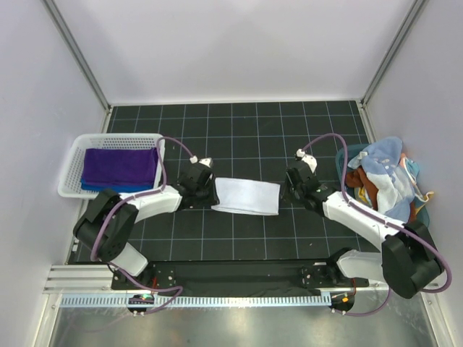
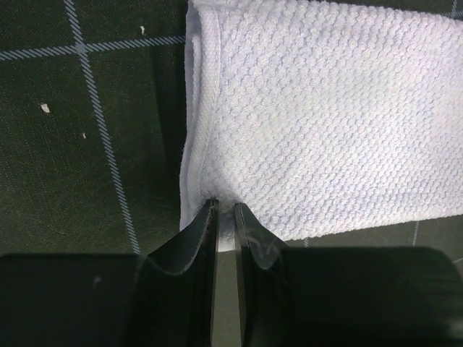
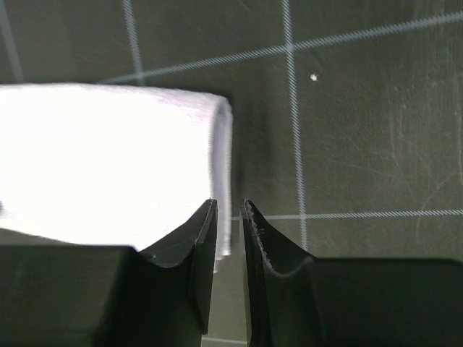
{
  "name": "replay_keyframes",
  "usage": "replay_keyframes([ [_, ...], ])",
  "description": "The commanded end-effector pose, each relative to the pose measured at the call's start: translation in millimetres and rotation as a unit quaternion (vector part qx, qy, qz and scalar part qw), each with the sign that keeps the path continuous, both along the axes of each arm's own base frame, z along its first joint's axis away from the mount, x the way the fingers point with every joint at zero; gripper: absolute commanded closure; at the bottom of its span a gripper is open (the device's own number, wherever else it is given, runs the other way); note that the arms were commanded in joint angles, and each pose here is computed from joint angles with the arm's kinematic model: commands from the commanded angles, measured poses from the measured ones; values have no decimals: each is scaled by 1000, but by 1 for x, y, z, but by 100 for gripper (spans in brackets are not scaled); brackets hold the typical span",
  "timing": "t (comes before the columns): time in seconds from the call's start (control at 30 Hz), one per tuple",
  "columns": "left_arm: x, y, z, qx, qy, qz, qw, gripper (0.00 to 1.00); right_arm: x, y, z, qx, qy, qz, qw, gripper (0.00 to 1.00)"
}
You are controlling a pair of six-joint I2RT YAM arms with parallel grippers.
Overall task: Fold and stack the towels
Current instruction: Fold the towel
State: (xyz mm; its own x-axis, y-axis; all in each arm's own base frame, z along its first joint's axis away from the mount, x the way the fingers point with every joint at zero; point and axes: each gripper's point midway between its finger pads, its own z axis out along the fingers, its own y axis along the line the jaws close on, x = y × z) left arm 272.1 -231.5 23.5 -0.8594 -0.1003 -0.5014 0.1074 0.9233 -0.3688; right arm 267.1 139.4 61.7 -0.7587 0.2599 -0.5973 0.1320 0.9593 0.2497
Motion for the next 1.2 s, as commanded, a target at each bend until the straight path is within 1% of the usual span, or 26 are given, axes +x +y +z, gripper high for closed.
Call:
replay_keyframes([
  [0.0, -13, 0, -7, 1, 27, -1, 1000, 82, 13, 20, 41, 36, -42, 14, 998, 73],
  [0.07, -9, -2, 11, -12, 9, 0, 1000, 80, 13, 31, 48, 28, -54, 24, 998, 74],
  [0.1, -7, -3, 18, -16, 2, 1, 1000, 78, 12, 44, 51, 18, -55, 39, 998, 73],
  [0.17, -2, -6, 40, -21, -15, -4, 1000, 75, 13, 55, 49, 11, -51, 49, 997, 74],
  [0.2, 0, -6, 46, -20, -18, -4, 1000, 70, 13, 65, 44, 8, -45, 59, 997, 73],
  [0.27, 10, 3, 61, 2, -43, 16, 999, 64, 13, 75, 39, 11, -39, 72, 997, 73],
  [0.3, 14, 7, 64, 11, -50, 23, 998, 57, 16, 81, 39, 17, -42, 76, 996, 74],
  [0.33, 18, 9, 69, 19, -59, 28, 998, 54, 15, 86, 29, 15, -29, 84, 996, 74],
  [0.4, 20, 16, 66, 45, -57, 26, 997, 50, 16, 91, 22, 11, -22, 92, 995, 73],
  [0.6, 26, 22, 47, 59, -31, 22, 998, 39, 10, 88, -8, -3, -2, 95, 996, 73],
  [0.63, 27, 24, 41, 64, -25, 22, 997, 38, 9, 86, -11, -6, -1, 94, 996, 73],
  [0.77, 33, 23, 33, 52, -10, 19, 998, 35, 9, 68, -25, -37, 11, 79, 996, 73],
  [0.87, 35, 19, 33, 46, -7, 16, 999, 35, 8, 59, -32, -30, 18, 72, 997, 73],
  [1.03, 36, 15, 37, 35, -12, 12, 999, 35, 13, 40, -34, -38, 23, 51, 998, 73],
  [1.17, 32, 7, 28, 21, 6, -2, 1000, 35, 17, 32, -35, -37, 26, 42, 998, 73],
])
